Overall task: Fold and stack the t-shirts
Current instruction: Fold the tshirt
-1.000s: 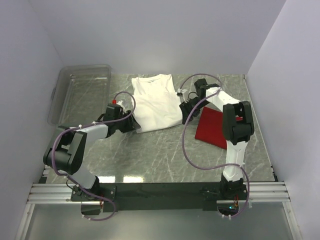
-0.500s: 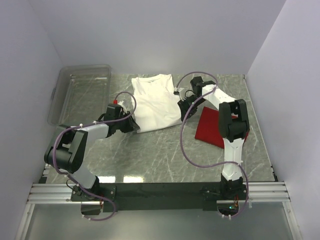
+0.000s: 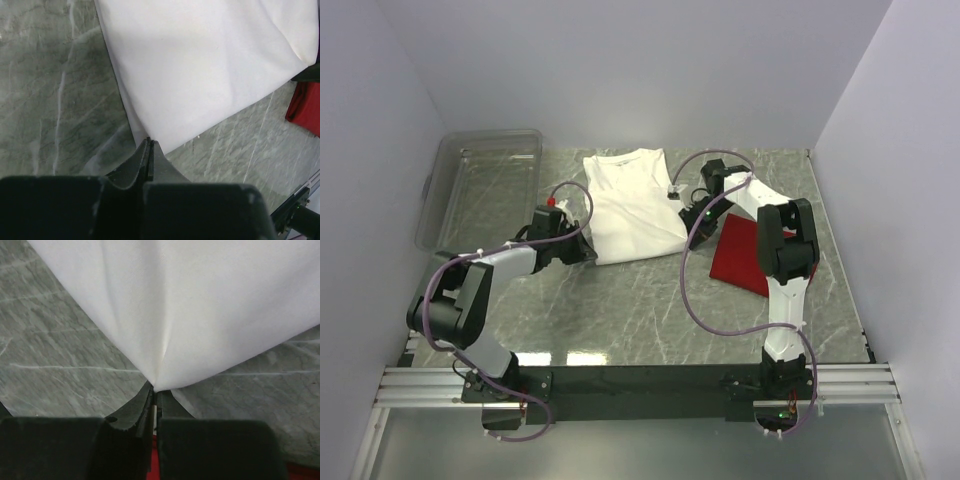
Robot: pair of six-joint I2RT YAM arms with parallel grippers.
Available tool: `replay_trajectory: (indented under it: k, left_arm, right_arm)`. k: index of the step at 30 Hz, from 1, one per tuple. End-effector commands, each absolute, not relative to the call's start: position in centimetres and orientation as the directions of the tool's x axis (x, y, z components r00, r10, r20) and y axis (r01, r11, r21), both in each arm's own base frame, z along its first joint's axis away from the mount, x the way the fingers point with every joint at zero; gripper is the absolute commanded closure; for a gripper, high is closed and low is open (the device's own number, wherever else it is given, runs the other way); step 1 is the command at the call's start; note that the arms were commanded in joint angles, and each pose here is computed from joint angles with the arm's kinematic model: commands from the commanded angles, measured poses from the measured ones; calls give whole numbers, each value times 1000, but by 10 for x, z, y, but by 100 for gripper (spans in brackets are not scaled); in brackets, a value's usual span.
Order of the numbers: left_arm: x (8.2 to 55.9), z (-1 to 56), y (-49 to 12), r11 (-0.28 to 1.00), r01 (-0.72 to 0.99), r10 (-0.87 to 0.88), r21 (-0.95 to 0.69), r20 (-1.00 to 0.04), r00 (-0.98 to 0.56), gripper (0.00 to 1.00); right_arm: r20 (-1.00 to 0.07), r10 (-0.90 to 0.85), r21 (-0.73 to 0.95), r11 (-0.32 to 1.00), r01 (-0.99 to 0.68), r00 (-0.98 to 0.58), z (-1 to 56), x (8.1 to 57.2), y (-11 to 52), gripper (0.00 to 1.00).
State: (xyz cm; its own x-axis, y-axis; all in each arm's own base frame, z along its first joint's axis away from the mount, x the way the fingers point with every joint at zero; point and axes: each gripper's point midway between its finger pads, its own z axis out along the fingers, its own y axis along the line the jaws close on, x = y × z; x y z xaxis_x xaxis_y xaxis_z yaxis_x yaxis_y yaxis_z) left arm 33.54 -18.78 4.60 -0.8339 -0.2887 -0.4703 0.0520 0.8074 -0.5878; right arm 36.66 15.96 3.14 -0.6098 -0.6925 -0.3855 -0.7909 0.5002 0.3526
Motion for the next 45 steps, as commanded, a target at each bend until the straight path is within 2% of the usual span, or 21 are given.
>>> replay_trajectory:
  k: [1, 10, 16, 17, 19, 22, 23, 25, 26, 30, 32, 35, 36, 37, 38, 39, 40, 41, 42, 43, 45]
  left_arm:
    - [339, 68, -187, 813, 105, -271, -573, -531, -803, 99]
    - [318, 63, -182, 811, 83, -274, -579, -502, -821, 99]
    - [294, 54, -177, 804, 50, -290, -593, -465, -836, 99]
    - [291, 56, -175, 803, 51, -295, -594, -469, -832, 99]
    - [282, 51, -172, 804, 37, -298, -593, -457, -838, 99]
    - [275, 51, -169, 804, 34, -304, -593, -461, -834, 99]
    - [274, 52, -168, 804, 34, -307, -593, -464, -831, 99]
    - [273, 59, -167, 804, 43, -311, -592, -482, -819, 99]
    - [275, 65, -167, 803, 57, -313, -594, -500, -808, 99]
    - [278, 89, -167, 815, 129, -280, -565, -579, -766, 99]
    - [282, 112, -174, 816, 213, -244, -537, -654, -716, 98]
    - [284, 143, -186, 831, 339, -153, -441, -767, -623, 90]
    - [286, 155, -189, 838, 370, -126, -401, -802, -584, 83]
    - [283, 163, -196, 835, 444, -45, -325, -845, -533, 78]
    - [283, 173, -197, 835, 477, -12, -274, -876, -483, 72]
    - [279, 183, -206, 815, 531, 29, -230, -900, -434, 63]
    - [279, 187, -207, 801, 582, 104, -140, -925, -366, 58]
    - [276, 193, -211, 775, 626, 148, -88, -938, -315, 52]
    - [275, 194, -213, 758, 651, 191, -34, -943, -272, 48]
    - [272, 194, -217, 707, 702, 289, 87, -941, -175, 47]
    - [265, 182, -221, 627, 760, 374, 173, -922, -99, 47]
  right_arm:
    - [-377, -732, 309, 479, -822, -568, 55, 360, 148, 99]
    - [-301, -764, 360, 463, -810, -570, 48, 336, 139, 99]
    - [-275, -774, 391, 452, -801, -571, 45, 313, 134, 93]
    - [-279, -776, 378, 453, -808, -566, 49, 312, 132, 88]
    - [-272, -783, 360, 456, -814, -559, 48, 307, 127, 84]
    - [-301, -783, 337, 446, -829, -544, 62, 302, 126, 71]
    - [-315, -783, 330, 438, -836, -536, 68, 301, 128, 61]
    - [-330, -782, 330, 430, -841, -529, 77, 300, 129, 50]
    - [-341, -781, 318, 429, -846, -524, 83, 301, 129, 38]
    - [-394, -782, 253, 414, -874, -484, 106, 307, 130, 36]
    - [-451, -775, 192, 399, -897, -442, 127, 310, 131, 36]
    - [-560, -768, 51, 342, -938, -311, 158, 311, 136, 35]
    - [-581, -771, 36, 298, -954, -262, 151, 300, 137, 33]
    - [-634, -755, -67, 272, -960, -170, 157, 311, 141, 30]
    - [-674, -736, -181, 246, -952, -62, 177, 307, 143, 13]
    - [-688, -725, -258, 208, -943, 28, 160, 307, 145, 11]
    - [-687, -724, -301, 206, -931, 62, 155, 305, 144, 11]
    - [-654, -736, -395, 134, -909, 176, 154, 302, 143, 10]
    - [-628, -747, -413, 81, -907, 219, 144, 297, 143, 11]
    - [-615, -753, -382, 27, -924, 232, 133, 284, 143, 13]
    - [-588, -742, -347, -129, -929, 322, 120, 268, 144, 23]
